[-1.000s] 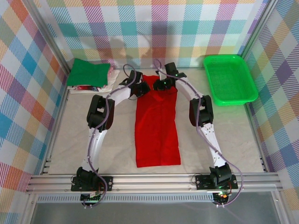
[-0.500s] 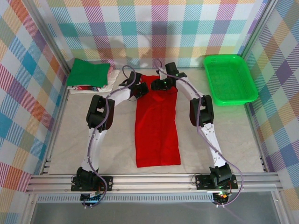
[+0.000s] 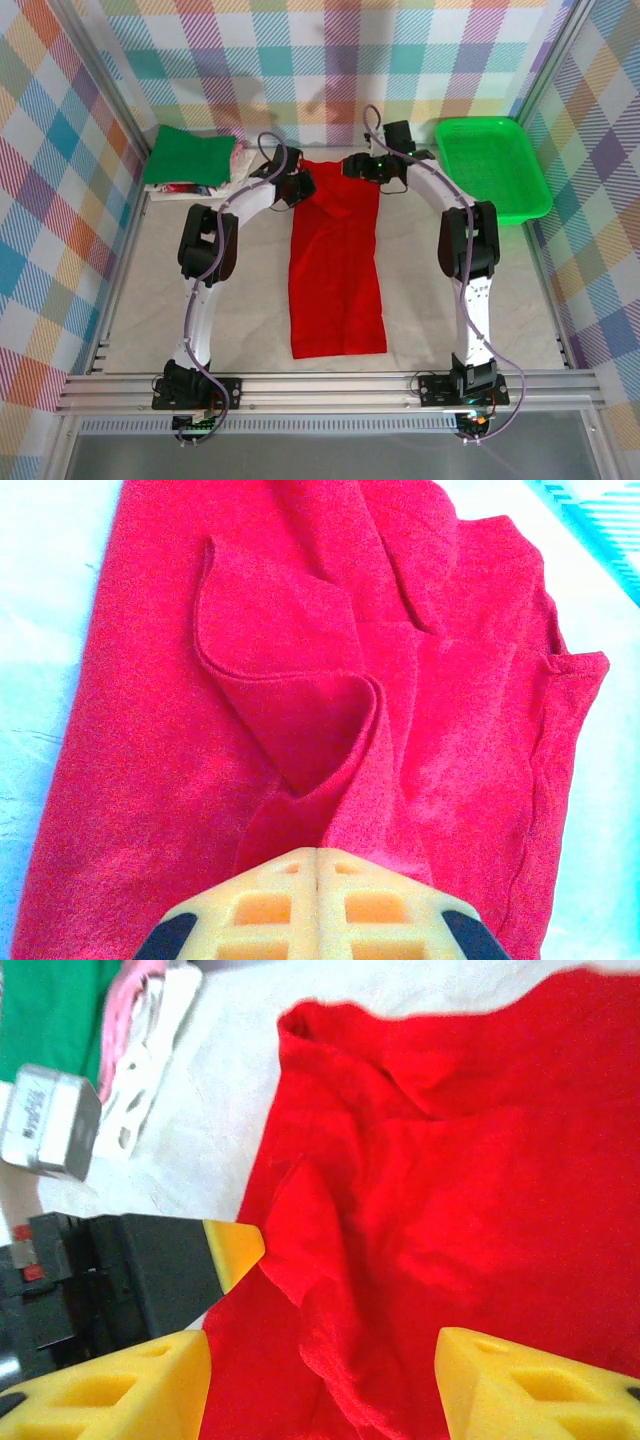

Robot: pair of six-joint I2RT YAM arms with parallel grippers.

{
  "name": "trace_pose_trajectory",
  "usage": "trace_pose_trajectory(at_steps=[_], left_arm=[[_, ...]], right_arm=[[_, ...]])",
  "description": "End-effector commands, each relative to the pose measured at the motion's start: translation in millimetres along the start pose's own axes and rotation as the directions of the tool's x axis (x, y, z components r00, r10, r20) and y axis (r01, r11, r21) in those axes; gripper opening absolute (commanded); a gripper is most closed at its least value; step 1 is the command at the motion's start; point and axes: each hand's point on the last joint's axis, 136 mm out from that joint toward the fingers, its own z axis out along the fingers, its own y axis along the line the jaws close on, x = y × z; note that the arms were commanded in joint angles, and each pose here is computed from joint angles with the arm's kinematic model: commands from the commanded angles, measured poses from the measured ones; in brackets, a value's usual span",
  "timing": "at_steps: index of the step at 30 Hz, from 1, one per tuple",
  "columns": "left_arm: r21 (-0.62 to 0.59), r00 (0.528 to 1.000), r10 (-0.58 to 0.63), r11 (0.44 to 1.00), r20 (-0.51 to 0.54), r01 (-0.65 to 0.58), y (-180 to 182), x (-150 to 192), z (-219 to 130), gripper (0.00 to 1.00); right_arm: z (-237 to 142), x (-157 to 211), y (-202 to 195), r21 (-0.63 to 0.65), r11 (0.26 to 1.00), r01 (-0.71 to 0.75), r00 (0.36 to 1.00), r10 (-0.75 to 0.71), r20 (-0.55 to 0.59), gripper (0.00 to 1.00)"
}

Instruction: Fold and stack the t-shirts

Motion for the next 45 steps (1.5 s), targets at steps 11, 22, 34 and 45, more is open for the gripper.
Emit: trace_pose_trajectory(at_steps=[11,22,34,45], left_arm=[[-0.047,1.0,0.013,0.999,0.007,-0.013,-3.7,-7.6,-25.0,0.0],[-0.073,0.999,-0.03,0.997,-0.04,0.027,9.0,-1.6,-55.3,0.0],[-0.129,0.99,-0.081,0.989,-0.114,0.066,46.0,28.8,-47.9,0.0],[-0.246,0.998,-0.034,0.969,-0.049,0.021,72.8,28.6,-82.1,0.41]], right_arm=[[-9.8,4.6,-1.6,-0.019,0.999,-0.044,0.999,0.044,0.008,0.58],[-32.6,2.7,-8.3,0.07,0.996,-0.049,0.998,0.047,0.031,0.63],[-32.8,8.8,-13.6,0.097,0.994,-0.052,0.999,0.052,0.01,0.64],[-26.8,7.5,-18.3,0.118,0.992,-0.042,0.999,0.043,-0.008,0.65]])
